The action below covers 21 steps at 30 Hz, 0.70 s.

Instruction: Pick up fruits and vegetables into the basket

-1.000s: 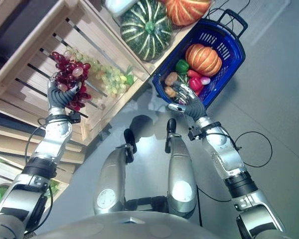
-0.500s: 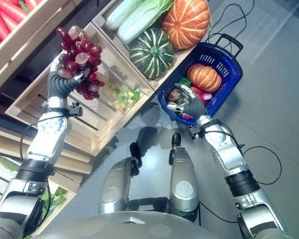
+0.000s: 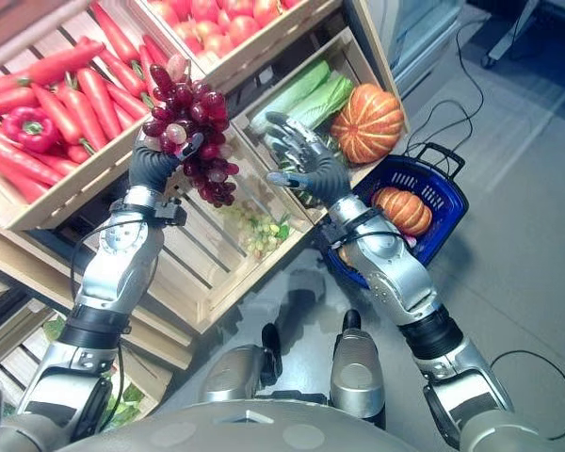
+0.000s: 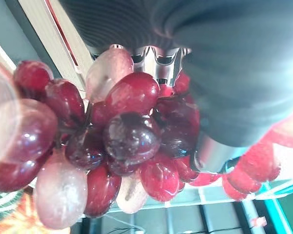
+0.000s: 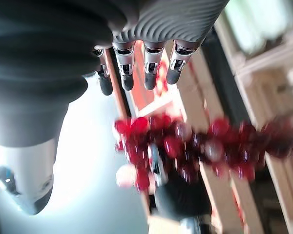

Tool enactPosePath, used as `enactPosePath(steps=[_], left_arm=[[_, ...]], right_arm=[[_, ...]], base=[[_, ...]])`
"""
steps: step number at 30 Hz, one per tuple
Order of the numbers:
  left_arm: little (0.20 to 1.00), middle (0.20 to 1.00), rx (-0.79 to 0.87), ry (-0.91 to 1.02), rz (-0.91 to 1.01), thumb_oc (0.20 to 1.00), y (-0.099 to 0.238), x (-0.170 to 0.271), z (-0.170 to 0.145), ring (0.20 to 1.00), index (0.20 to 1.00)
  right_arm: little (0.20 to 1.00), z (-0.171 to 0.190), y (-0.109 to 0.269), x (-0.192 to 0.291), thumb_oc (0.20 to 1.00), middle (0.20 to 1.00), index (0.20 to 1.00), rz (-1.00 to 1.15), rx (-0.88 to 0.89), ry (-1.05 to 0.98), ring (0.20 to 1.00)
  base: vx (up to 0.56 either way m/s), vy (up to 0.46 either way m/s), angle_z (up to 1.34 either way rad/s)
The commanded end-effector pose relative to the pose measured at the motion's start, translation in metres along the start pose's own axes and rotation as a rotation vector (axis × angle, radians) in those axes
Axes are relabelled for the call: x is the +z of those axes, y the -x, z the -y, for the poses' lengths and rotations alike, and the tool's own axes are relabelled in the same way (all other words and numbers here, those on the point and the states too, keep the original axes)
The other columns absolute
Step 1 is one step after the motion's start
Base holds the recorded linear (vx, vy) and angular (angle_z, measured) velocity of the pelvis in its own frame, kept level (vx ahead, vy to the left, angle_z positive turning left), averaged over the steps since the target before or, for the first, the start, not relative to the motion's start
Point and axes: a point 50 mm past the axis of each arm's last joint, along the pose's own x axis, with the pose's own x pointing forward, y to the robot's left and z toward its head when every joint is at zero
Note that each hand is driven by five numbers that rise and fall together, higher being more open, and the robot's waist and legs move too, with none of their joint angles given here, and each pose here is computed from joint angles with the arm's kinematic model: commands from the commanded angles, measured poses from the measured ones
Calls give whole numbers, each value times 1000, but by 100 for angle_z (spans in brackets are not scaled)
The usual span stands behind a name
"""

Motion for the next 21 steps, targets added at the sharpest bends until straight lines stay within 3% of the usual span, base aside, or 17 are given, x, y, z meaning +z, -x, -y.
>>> enactPosePath(steps=[1,11,14,21], left_arm=[[200,200,-93,66,107,200,0,26,20,200,200],[200,200,-181,106,78,200,-7,26,47,200,200],[200,200,-185,92,81,200,-10,27,50,200,200],[200,200,-120,63,158,200,-11,36,45,200,200]], right_arm=[[1000,-39,-14,20,1000,1000,1000,133,140,-189,1000],[1000,-71,-25,12,1000,1000,1000,67,236,-319,1000],[1000,-70,-28,4,1000,1000,1000,24,160,-283,1000],[1000,-29,-25,-8,1000,1000,1000,1,-160,-101,1000]], base=[[29,-46,14],[15,-25,8],[0,0,0],[-4,16,-2]])
